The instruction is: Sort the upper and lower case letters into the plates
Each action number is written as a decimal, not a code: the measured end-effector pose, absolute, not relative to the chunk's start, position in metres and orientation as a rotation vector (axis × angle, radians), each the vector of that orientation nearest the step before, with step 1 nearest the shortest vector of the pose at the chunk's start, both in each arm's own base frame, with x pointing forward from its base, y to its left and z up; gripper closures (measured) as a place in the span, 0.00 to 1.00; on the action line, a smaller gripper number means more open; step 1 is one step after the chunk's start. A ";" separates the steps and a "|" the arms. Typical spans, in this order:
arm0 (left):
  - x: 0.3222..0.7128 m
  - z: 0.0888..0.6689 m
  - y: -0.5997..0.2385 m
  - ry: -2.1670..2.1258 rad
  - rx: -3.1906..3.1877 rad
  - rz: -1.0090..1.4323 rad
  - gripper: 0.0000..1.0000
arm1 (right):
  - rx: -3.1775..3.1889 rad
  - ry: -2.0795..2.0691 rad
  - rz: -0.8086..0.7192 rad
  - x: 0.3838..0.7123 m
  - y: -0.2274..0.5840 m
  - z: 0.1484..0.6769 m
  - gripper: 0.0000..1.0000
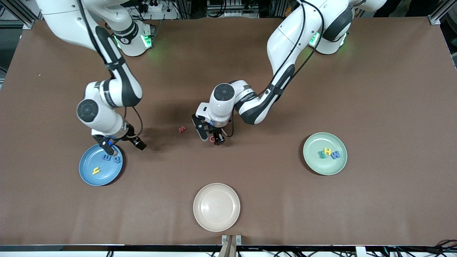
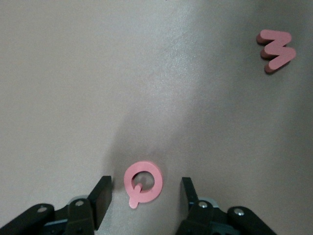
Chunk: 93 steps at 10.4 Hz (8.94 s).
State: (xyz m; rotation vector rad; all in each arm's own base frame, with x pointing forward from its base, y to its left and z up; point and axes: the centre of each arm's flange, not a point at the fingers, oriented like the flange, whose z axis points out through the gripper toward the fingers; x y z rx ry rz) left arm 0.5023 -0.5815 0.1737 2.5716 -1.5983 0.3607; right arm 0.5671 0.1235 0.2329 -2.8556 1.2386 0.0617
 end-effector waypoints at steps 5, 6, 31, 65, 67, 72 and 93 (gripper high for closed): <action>0.504 0.171 -0.582 -1.594 2.572 0.364 0.41 | -2.817 1.314 0.070 0.563 0.138 0.233 0.00; 0.504 0.170 -0.582 -1.594 2.572 0.363 0.43 | -2.812 1.317 0.068 0.564 0.139 0.233 0.00; 0.648 0.257 -0.078 -0.513 3.129 -0.334 0.64 | -2.774 1.287 0.117 0.509 0.289 0.174 0.00; 0.556 0.666 -0.069 0.014 3.148 0.117 0.00 | -3.176 1.022 0.049 0.641 -0.067 0.266 0.73; 0.554 0.664 -0.069 0.009 3.152 0.083 0.00 | -3.193 1.026 0.042 0.644 -0.078 0.264 0.73; 0.550 0.660 -0.071 -0.047 3.146 0.021 0.00 | -3.190 1.032 0.026 0.650 -0.083 0.266 0.09; 0.550 0.661 -0.062 -0.022 3.147 0.023 0.00 | -3.181 -0.210 -0.183 0.556 0.039 0.622 0.00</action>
